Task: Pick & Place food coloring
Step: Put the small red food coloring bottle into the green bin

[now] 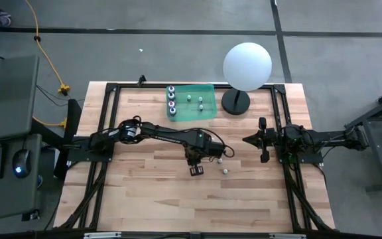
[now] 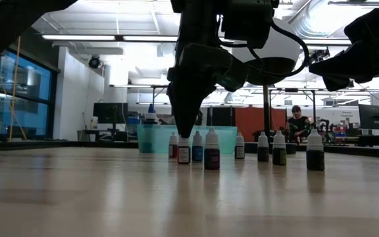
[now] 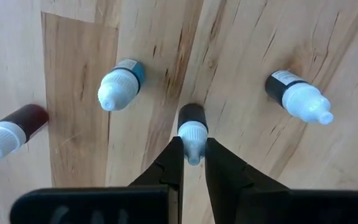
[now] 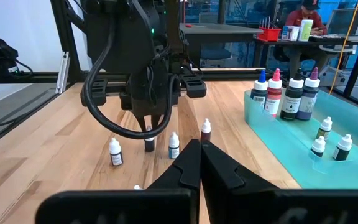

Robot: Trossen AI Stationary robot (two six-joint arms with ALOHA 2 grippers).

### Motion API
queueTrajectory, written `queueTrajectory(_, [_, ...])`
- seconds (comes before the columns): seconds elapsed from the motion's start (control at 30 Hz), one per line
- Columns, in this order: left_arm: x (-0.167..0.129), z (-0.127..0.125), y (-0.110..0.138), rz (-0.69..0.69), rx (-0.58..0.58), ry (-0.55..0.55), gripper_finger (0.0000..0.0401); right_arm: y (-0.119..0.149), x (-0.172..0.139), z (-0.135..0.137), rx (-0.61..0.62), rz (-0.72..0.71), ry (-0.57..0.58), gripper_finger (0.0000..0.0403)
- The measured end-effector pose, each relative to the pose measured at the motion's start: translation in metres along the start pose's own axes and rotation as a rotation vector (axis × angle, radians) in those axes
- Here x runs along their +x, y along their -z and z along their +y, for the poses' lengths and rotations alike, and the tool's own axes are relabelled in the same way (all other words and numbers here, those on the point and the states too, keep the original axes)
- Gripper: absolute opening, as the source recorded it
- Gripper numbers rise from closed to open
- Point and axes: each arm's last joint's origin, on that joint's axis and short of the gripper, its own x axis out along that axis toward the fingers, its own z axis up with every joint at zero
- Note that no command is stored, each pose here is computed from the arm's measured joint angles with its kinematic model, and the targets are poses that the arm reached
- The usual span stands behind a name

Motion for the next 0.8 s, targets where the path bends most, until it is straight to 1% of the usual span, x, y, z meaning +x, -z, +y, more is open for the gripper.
queueTrajectory(0.2, [0.000,0.001,0.003,0.037,0.017,-0.006,0.0035,0.000,0.000,0.000,0.000,0.000,0.000,0.0000])
queueTrajectory(0.3, [-0.006,0.001,0.005,0.051,0.016,-0.008,0.0035,0.000,0.000,0.000,0.000,0.000,0.000,0.0000])
queueTrajectory(0.43, [-0.023,0.000,0.005,0.042,0.017,-0.005,0.0035,0.000,0.000,0.000,0.000,0.000,0.000,0.0000])
queueTrajectory(0.57, [-0.051,0.001,0.009,0.020,0.018,-0.024,0.0035,0.000,0.000,0.000,0.000,0.000,0.000,0.0000])
queueTrajectory(0.63, [-0.061,0.002,0.006,-0.037,0.017,-0.037,0.0035,0.000,0.000,0.000,0.000,0.000,0.000,0.0000])
queueTrajectory(0.73, [-0.073,0.007,0.009,-0.062,0.005,-0.041,0.0035,0.000,0.000,0.000,0.000,0.000,0.000,0.0000])
queueTrajectory(0.8, [-0.081,0.011,0.010,-0.091,-0.003,-0.065,0.0035,0.000,0.000,0.000,0.000,0.000,0.000,0.0000])
